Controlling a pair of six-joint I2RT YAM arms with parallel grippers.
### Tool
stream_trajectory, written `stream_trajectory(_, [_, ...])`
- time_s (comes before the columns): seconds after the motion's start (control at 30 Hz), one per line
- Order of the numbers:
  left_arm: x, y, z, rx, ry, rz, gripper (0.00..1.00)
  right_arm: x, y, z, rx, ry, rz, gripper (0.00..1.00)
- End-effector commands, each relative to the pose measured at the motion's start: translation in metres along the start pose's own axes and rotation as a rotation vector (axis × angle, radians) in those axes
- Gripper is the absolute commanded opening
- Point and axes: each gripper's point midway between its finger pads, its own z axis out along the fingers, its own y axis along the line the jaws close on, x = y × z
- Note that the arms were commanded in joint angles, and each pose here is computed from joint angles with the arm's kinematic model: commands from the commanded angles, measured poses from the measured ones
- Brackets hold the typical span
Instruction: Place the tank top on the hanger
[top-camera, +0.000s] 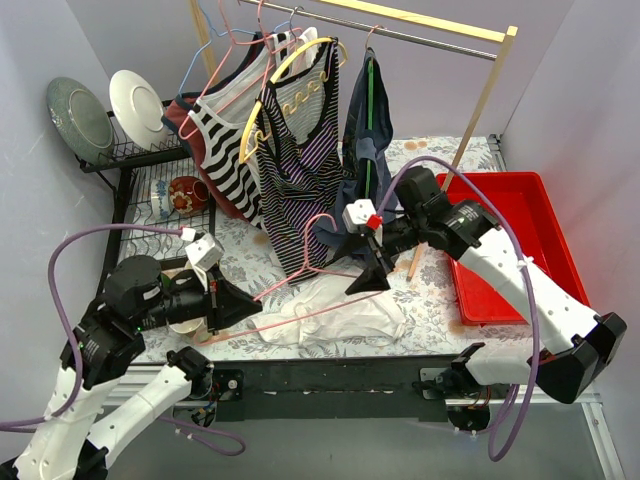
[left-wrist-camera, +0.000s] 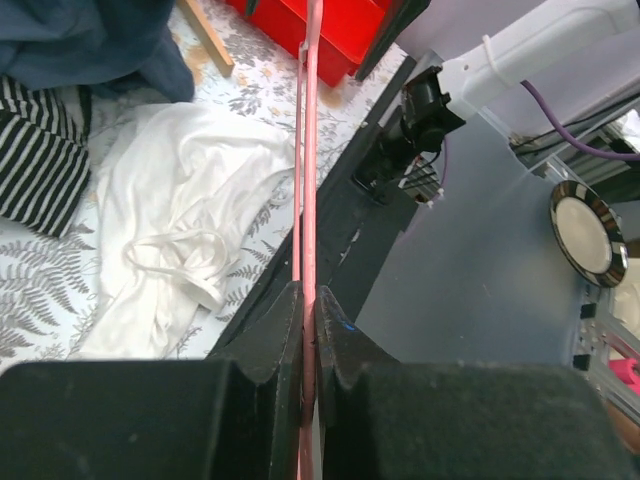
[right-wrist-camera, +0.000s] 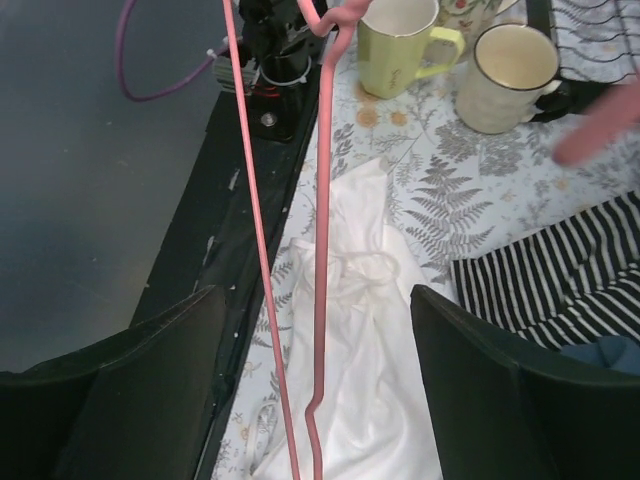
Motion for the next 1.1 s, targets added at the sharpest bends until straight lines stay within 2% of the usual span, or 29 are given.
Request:
stream_trajectory(0.0, [-0.008,-0.016,0.012,0.125,-0.009,0.002,0.0,0.006,0.004,0.012,-0.015,-0.024,0.05,0.82])
stream_trajectory(0.2, [-0.013,-0.021,0.018,0.178,-0.04,-0.002,0.0,0.017,0.017,0.014,-0.03,-0.052,0.093,0.81])
stream_trajectory(0.3, [-0.015,-0.021,0.023,0.196,-0.051,-0.007,0.0,0.022,0.026,0.014,-0.044,-0.062,0.121,0.74])
stream_trajectory(0.33, [-0.016,-0.021,0.023,0.198,-0.056,-0.006,0.0,0.021,0.03,0.015,-0.067,-0.075,0.125,0.57])
stream_trajectory(0.4, [-0.018,-0.019,0.026,0.198,-0.077,-0.011,0.0,0.022,0.037,0.012,-0.078,-0.082,0.132,0.31])
stream_trajectory(0.43, [-0.018,-0.018,0.028,0.199,-0.083,-0.014,0.0,0.022,0.039,0.01,-0.077,-0.083,0.125,0.02])
stream_trajectory(0.5, [-0.018,-0.016,0.033,0.202,-0.103,-0.032,0.0,0.024,0.045,-0.001,-0.051,-0.064,0.124,0.01])
stream_trajectory(0.53, [-0.017,-0.015,0.035,0.205,-0.107,-0.043,0.0,0.03,0.041,-0.007,-0.017,-0.034,0.043,0.01])
stream_trajectory(0.6, [-0.01,-0.006,0.045,0.197,-0.107,-0.074,0.0,0.044,0.049,-0.022,0.039,0.052,0.004,0.01])
stream_trajectory(0.63, [-0.006,-0.004,0.048,0.2,-0.093,-0.104,0.11,0.06,0.038,-0.032,0.116,0.149,-0.056,0.01])
stream_trajectory(0.7, [0.007,0.011,0.06,0.158,-0.067,-0.161,0.33,0.084,0.047,-0.05,0.17,0.279,-0.049,0.01])
stream_trajectory(0.73, [0.014,0.017,0.066,0.14,-0.042,-0.197,0.54,0.1,0.042,-0.065,0.242,0.38,-0.054,0.01])
stream_trajectory(0.8, [0.027,0.034,0.075,0.072,-0.008,-0.25,0.65,0.114,0.05,-0.085,0.318,0.452,-0.075,0.01])
stream_trajectory(0.87, [0.04,0.049,0.083,0.004,0.036,-0.303,0.68,0.126,0.054,-0.108,0.405,0.519,-0.075,0.01])
stream_trajectory(1.07, [0.072,0.098,0.097,-0.254,0.104,-0.498,0.68,0.143,0.063,-0.14,0.602,0.539,-0.011,0.01])
